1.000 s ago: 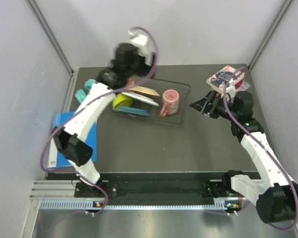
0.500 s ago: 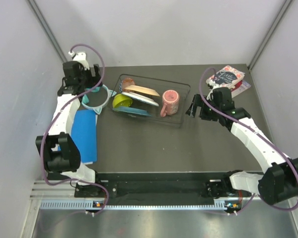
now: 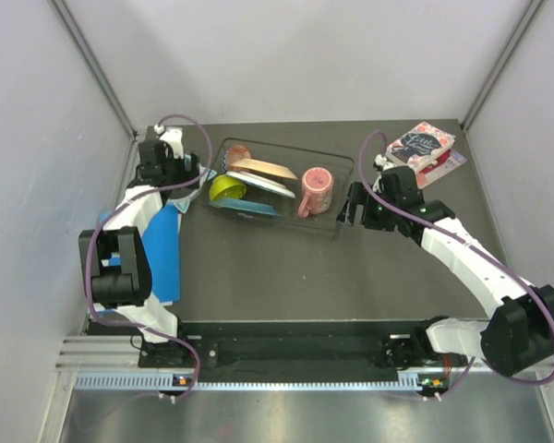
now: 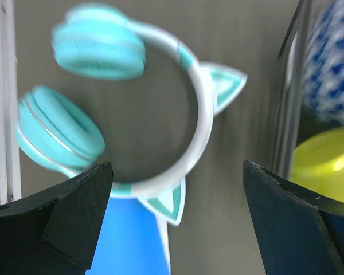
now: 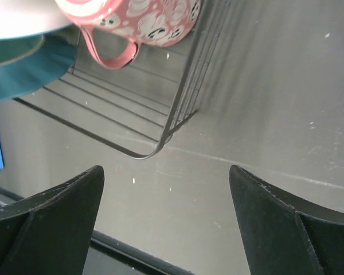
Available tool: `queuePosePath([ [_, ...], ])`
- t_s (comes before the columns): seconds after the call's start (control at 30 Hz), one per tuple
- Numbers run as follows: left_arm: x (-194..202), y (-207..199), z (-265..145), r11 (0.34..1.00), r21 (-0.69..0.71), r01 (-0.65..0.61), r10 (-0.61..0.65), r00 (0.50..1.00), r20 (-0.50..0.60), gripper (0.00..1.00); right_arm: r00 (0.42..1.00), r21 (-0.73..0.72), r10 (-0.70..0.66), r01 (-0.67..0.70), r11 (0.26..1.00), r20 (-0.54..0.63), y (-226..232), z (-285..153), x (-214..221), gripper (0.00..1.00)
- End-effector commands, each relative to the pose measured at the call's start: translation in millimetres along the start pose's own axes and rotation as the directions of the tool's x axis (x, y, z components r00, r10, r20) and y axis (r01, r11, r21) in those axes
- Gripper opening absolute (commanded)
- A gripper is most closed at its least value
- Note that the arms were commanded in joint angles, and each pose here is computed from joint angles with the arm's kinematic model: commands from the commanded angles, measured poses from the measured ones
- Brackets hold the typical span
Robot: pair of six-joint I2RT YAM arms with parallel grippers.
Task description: Load the mixed dishes into the dish rack
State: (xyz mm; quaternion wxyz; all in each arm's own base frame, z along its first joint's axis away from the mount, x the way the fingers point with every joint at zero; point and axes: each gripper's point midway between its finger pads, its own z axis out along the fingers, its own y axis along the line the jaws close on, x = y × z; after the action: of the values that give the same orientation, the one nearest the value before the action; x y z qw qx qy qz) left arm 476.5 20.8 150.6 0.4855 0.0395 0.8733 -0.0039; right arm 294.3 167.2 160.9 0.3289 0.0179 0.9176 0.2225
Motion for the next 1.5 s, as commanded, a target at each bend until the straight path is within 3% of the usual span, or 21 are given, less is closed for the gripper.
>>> queuePosePath([
  [0.0, 13.5, -0.2, 2.7, 0.994, -0.019, -0.104, 0.104, 0.995, 0.002, 0.99, 1.000, 0.020, -0.019, 0.018, 1.000, 0.015, 3.1, 1.9, -3.4, 0.92],
  [0.03, 18.4, -2.9, 0.5, 0.995, -0.007, -0.098, 0.098, 0.995, -0.003, 0.99, 0.999, 0.105, -0.026, 0.022, 0.994, 0.043, -12.5, -1.7, -9.9, 0.99],
  [0.13, 26.6, -10.9, -3.7, 0.996, 0.019, -0.083, 0.083, 0.996, -0.017, 0.99, 0.987, 0.275, -0.065, 0.023, 0.961, 0.146, -45.9, -18.0, -42.8, 1.00],
  [0.33, 35.2, -29.9, -14.7, 0.996, 0.072, -0.052, 0.055, 0.998, -0.039, 0.99, 0.971, 0.447, -0.157, 0.061, 0.893, 0.181, -83.8, -26.7, -72.5, 1.00],
  [0.53, 53.6, -47.3, -39.7, 0.993, 0.114, -0.026, 0.036, 0.996, -0.085, 0.99, 0.962, 0.461, -0.189, 0.079, 0.884, 0.196, -88.6, -10.6, -97.9, 1.00],
  [1.0, 109.1, -56.1, -70.9, 0.991, 0.129, 0.027, -0.002, 0.982, -0.191, 0.99, 0.981, 0.488, -0.162, 0.090, 0.868, 0.107, -107.2, 52.4, -105.9, 0.96],
  [1.2, 116.5, -70.5, -79.0, 0.986, 0.162, 0.027, 0.007, 0.978, -0.207, 0.99, 0.986, 0.531, -0.153, 0.097, 0.842, 0.062, -125.3, 64.0, -99.7, 0.81],
  [1.37, 115.9, -75.6, -84.7, 0.985, 0.171, 0.036, 0.002, 0.976, -0.216, 0.99, 0.990, 0.548, -0.140, 0.097, 0.831, 0.037, -135.0, 69.3, -92.7, 0.77],
  [1.47, 106.5, -71.2, -92.2, 0.987, 0.158, 0.009, 0.023, 0.979, -0.203, 0.99, 0.991, 0.555, -0.132, 0.093, 0.826, 0.031, -138.7, 71.6, -91.4, 0.68],
])
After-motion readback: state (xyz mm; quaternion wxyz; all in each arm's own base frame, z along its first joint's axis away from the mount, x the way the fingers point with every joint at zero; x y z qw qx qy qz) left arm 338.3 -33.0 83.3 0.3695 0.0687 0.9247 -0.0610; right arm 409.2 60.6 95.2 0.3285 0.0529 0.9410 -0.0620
